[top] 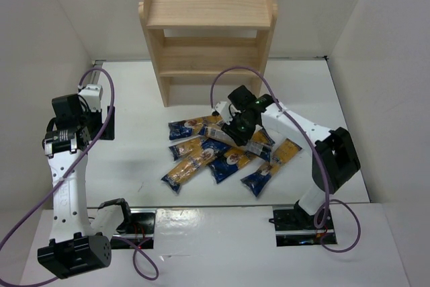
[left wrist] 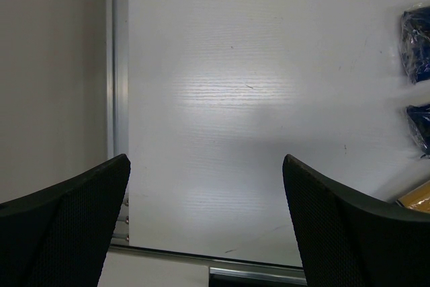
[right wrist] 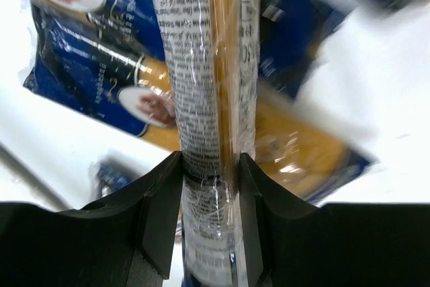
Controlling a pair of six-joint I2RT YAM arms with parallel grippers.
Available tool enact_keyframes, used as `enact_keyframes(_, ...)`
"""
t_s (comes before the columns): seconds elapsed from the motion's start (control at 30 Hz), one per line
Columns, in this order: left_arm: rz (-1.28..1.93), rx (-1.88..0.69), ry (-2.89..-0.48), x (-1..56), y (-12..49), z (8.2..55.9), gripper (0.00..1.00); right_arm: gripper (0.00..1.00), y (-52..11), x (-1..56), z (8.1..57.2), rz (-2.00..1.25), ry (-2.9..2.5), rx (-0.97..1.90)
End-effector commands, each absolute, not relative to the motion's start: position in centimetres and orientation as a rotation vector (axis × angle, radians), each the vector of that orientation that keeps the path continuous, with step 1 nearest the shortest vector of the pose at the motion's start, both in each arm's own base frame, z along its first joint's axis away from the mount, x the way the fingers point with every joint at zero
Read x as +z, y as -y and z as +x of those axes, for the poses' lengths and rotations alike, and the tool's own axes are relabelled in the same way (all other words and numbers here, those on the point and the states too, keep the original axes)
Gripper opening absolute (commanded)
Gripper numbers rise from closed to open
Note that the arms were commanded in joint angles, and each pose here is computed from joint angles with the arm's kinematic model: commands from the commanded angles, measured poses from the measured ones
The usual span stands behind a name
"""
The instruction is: Place and organize the pasta boxes and bags onto the shelf
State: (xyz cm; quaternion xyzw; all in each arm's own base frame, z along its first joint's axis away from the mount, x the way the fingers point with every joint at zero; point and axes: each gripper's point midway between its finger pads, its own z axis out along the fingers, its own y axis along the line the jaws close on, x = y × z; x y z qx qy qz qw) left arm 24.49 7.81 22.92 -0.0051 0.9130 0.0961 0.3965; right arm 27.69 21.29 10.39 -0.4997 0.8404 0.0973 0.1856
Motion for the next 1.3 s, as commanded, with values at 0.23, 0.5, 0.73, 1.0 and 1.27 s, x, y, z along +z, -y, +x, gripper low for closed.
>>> enact_keyframes(0.23,0.018,0.248,-2.263,24.2,-7.9,25.2,1.0,0.54,-22.4,7.1,22.3,-1.481,-2.51,0.39)
enact_keyframes(0.5,0.018,0.251,-2.254,24.4,-7.8,25.1,1.0,0.76,-20.1,5.0,23.0,-1.641,-2.416,0.205)
enact_keyframes(0.73,0.018,0.253,-2.244,24.6,-7.8,25.0,1.0,0.76,-18.4,2.9,23.4,-1.743,-2.388,0.085)
enact_keyframes(1.0,0.018,0.251,-2.254,24.5,-7.8,24.8,1.0,0.04,-19.3,3.5,23.8,-1.72,-2.376,0.12)
enact_keyframes(1.27,0.018,0.248,-2.263,24.3,-7.8,24.9,1.0,0.0,-23.0,14.6,26.4,-1.451,-2.283,0.35)
